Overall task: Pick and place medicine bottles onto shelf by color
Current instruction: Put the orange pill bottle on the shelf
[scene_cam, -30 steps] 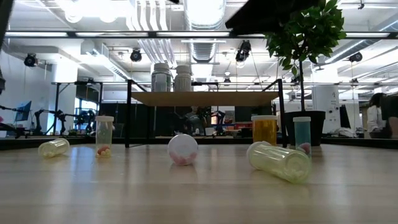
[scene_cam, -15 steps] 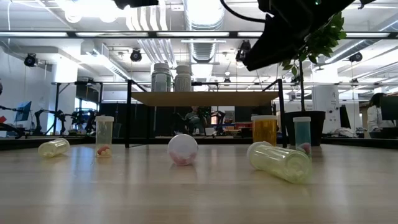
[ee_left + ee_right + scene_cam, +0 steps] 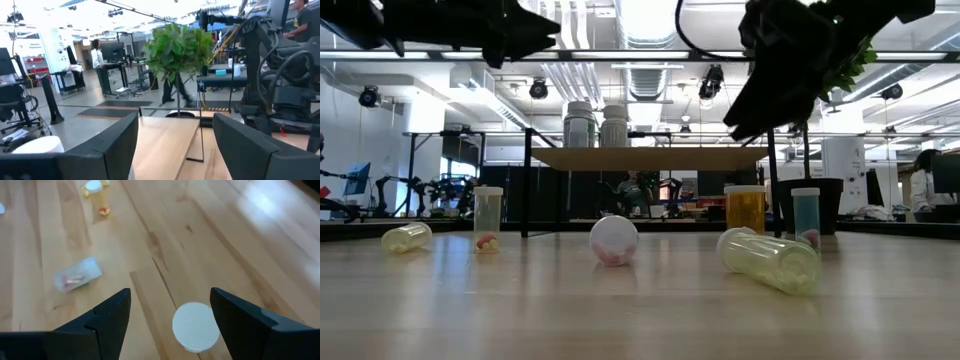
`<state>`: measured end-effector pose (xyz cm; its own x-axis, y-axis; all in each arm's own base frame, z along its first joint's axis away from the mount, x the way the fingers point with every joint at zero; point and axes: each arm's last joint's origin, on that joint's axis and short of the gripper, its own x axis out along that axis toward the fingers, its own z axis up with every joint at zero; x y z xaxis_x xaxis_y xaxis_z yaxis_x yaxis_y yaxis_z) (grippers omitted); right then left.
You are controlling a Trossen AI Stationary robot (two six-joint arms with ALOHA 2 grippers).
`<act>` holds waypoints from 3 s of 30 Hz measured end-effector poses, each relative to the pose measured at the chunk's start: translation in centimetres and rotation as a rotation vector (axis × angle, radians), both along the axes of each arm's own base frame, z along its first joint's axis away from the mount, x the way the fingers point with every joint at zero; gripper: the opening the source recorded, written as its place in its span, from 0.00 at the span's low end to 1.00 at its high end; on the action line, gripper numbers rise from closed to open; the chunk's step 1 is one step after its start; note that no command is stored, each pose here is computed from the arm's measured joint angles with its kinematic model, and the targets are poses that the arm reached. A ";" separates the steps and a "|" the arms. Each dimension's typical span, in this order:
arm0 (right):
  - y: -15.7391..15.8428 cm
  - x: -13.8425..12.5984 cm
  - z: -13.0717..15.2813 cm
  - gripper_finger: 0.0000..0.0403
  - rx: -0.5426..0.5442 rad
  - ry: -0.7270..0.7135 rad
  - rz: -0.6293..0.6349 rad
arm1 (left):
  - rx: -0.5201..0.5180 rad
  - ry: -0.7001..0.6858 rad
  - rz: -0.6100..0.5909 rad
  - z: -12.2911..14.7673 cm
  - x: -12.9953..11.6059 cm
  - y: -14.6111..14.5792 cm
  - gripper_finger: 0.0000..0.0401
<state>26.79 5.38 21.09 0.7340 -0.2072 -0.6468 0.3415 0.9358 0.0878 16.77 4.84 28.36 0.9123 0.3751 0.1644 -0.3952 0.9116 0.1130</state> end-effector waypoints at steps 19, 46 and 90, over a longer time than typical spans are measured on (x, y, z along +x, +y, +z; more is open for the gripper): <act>-0.1 1.1 -3.9 0.65 0.039 0.142 -0.065 | -0.009 0.056 -0.001 -1.9 1.8 0.5 0.60; -1.7 1.1 -4.4 0.65 -0.006 0.170 -0.179 | -0.012 0.055 -0.002 -2.1 1.8 0.5 0.60; -2.8 0.4 -5.7 0.62 0.015 0.154 -0.207 | -0.025 0.098 -0.001 -2.8 2.7 0.7 0.60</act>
